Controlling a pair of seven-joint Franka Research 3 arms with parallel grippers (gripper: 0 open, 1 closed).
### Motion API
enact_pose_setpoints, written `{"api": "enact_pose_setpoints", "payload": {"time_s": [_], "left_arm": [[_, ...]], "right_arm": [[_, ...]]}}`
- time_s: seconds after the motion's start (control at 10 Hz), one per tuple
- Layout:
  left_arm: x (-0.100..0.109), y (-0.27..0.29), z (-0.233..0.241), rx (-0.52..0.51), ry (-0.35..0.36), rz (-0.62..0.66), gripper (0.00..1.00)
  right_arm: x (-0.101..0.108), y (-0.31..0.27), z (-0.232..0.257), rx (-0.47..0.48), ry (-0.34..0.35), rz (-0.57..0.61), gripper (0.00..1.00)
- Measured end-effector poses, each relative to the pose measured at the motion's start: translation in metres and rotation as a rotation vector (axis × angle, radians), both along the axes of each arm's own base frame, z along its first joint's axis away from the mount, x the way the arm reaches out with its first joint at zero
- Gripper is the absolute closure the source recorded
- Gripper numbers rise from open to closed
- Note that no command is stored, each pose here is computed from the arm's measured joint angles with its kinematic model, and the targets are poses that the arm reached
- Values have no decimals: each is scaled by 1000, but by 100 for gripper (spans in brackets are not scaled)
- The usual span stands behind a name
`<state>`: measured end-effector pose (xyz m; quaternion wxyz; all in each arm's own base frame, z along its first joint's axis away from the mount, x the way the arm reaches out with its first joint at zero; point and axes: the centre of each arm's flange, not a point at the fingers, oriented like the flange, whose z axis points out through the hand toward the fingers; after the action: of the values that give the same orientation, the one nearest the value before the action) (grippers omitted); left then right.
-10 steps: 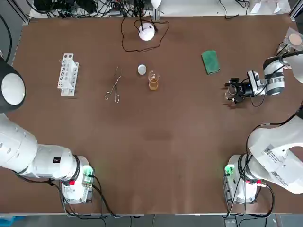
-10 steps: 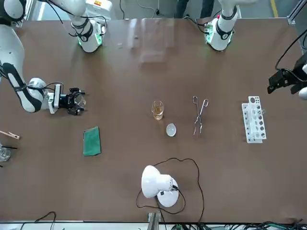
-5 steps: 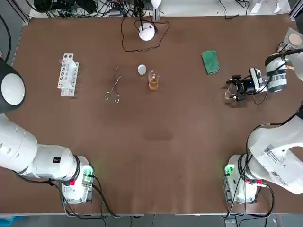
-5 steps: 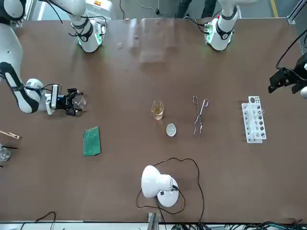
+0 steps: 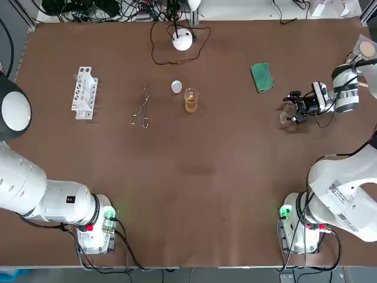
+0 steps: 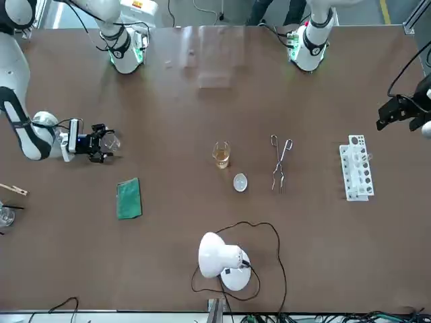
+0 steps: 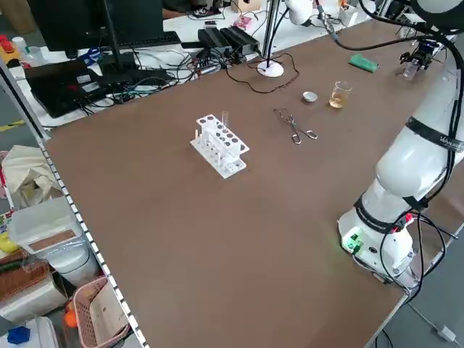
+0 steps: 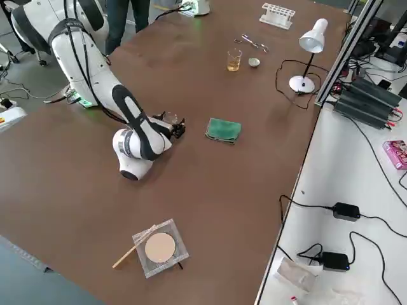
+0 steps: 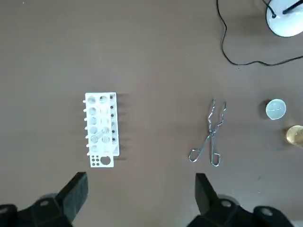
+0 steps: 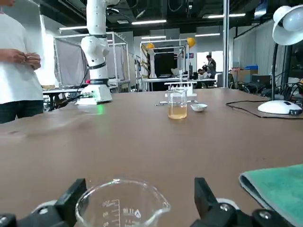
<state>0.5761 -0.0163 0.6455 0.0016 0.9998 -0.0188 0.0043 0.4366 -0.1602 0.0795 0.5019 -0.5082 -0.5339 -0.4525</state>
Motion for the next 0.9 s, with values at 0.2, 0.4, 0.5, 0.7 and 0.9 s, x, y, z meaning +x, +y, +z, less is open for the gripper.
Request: {"api": "enact_pose_setpoints", "payload": {"time_s": [0.2,0.4,0.5,0.7,0.9], "left_arm": [[0,0,0,0,0,0,0],[0,0,0,0,0,0,0],[0,0,0,0,0,0,0],[0,0,1,0,-1,0,0],[0,0,2,0,-3,0,0]], "right_arm": [[1,-1,3,1,-4,2,0],[1,-1,4,2,-4,4,0],[0,0,4,6,-3,7,0],[-2,2,6,21,17,21,0],[-2,-1,21,32,28,34,0]]}}
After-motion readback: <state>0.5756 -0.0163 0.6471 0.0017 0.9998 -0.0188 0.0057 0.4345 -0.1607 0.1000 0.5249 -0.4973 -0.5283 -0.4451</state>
